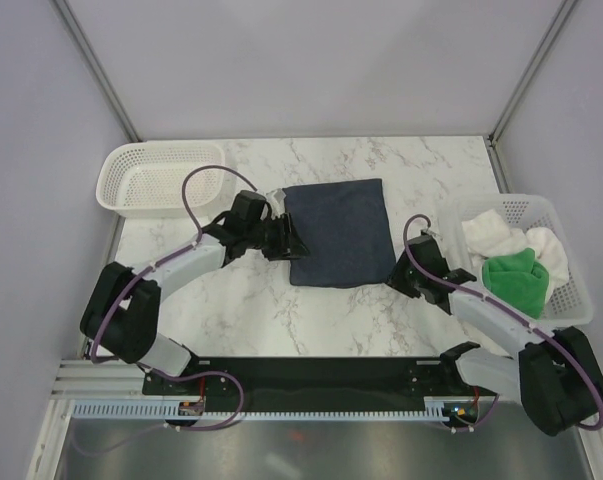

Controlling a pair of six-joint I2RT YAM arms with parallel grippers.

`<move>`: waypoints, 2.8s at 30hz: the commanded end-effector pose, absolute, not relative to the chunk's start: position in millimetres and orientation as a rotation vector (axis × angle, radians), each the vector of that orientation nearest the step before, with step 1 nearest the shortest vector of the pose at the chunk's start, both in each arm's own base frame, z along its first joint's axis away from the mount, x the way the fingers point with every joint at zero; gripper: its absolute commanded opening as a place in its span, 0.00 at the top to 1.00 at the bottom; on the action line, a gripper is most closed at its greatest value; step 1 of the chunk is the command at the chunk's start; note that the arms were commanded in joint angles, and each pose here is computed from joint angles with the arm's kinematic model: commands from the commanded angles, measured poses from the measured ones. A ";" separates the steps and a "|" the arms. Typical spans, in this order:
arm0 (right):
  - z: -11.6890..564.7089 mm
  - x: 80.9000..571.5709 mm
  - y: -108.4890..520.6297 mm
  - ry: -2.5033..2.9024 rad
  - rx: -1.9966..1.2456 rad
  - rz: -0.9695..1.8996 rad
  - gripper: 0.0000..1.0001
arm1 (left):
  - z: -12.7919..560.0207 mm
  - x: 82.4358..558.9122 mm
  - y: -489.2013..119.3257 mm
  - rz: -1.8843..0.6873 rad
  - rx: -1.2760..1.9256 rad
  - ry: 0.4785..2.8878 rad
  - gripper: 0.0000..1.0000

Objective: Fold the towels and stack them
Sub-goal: Fold the towel

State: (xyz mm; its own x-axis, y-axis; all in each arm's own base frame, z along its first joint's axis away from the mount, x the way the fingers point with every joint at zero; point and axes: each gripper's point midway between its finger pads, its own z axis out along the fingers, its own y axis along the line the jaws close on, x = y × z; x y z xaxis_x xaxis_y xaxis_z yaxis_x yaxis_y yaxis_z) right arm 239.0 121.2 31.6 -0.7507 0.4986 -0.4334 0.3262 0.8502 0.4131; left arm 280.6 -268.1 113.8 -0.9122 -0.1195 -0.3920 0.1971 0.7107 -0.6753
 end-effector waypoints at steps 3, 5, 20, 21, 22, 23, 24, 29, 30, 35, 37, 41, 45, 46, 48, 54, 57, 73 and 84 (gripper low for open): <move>82.6 284.2 124.6 2.323 0.528 0.420 0.72 | 109.5 275.4 -298.9 -1.191 0.084 2.466 0.51; 75.1 293.6 126.2 2.356 0.475 0.390 0.78 | 82.5 271.8 -295.1 -1.162 0.025 2.524 0.51; 10.3 242.7 105.4 2.462 0.637 0.362 0.85 | 57.3 261.8 -240.7 -0.775 -0.214 2.676 0.49; 20.2 244.5 106.9 2.440 0.632 0.382 0.84 | 68.3 264.7 -245.5 -0.821 -0.184 2.652 0.47; 28.2 247.3 108.7 2.427 0.624 0.397 0.81 | 83.3 267.3 -252.1 -0.891 -0.152 2.628 0.45; 38.0 251.9 110.3 2.412 0.601 0.406 0.79 | 107.9 280.4 -260.8 -0.946 -0.109 2.566 0.41; 61.0 264.7 114.9 2.374 0.571 0.428 0.76 | 120.5 287.7 -263.7 -0.970 -0.037 2.528 0.38; 122.7 339.1 122.8 2.314 0.385 0.437 0.43 | 165.4 369.6 -250.9 -0.904 0.093 2.397 0.37; 126.8 355.3 121.9 2.305 0.353 0.429 0.42 | 166.1 381.6 -248.4 -0.896 0.108 2.387 0.37; 130.1 434.9 131.0 2.357 0.099 0.541 0.39 | 161.2 449.0 -238.1 -0.838 0.214 2.325 0.38; 131.7 453.4 124.7 2.341 0.048 0.568 0.39 | 138.6 457.7 -241.7 -0.878 0.276 2.354 0.39; 123.1 502.3 105.4 2.327 -0.002 0.596 0.40 | 127.7 477.0 -246.7 -0.859 0.354 2.332 0.36; 96.3 521.5 101.1 2.391 -0.119 0.555 0.41 | 108.4 490.2 -253.4 -0.866 0.439 2.328 0.34; 91.6 525.1 99.7 2.399 -0.138 0.546 0.42 | 100.6 495.8 -256.0 -0.872 0.450 2.332 0.34; 74.1 533.4 95.6 2.428 -0.160 0.539 0.43 | 94.1 499.4 -256.2 -0.870 0.462 2.351 0.34; 44.1 548.7 84.9 2.452 -0.158 0.584 0.45 | 69.3 517.0 -254.3 -0.839 0.466 2.408 0.34; 40.0 550.4 86.0 2.453 -0.183 0.598 0.45 | 65.4 523.2 -249.6 -0.825 0.458 2.406 0.34; 37.7 547.3 96.9 2.424 -0.273 0.701 0.66 | 52.8 524.7 -256.7 -0.954 0.532 2.381 0.39; 49.7 556.7 74.7 2.388 -0.231 0.706 0.76 | 48.3 538.4 -246.0 -0.849 0.519 2.380 0.31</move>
State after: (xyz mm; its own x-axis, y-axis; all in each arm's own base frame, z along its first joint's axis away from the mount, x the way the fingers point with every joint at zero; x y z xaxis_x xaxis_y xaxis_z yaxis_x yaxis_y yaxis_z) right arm 544.0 74.9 31.7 -0.8267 0.0271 -0.5620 -0.2716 0.8556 0.4407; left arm 526.3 -248.9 39.6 -0.8108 0.1458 -0.5668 0.4788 0.7223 -0.4990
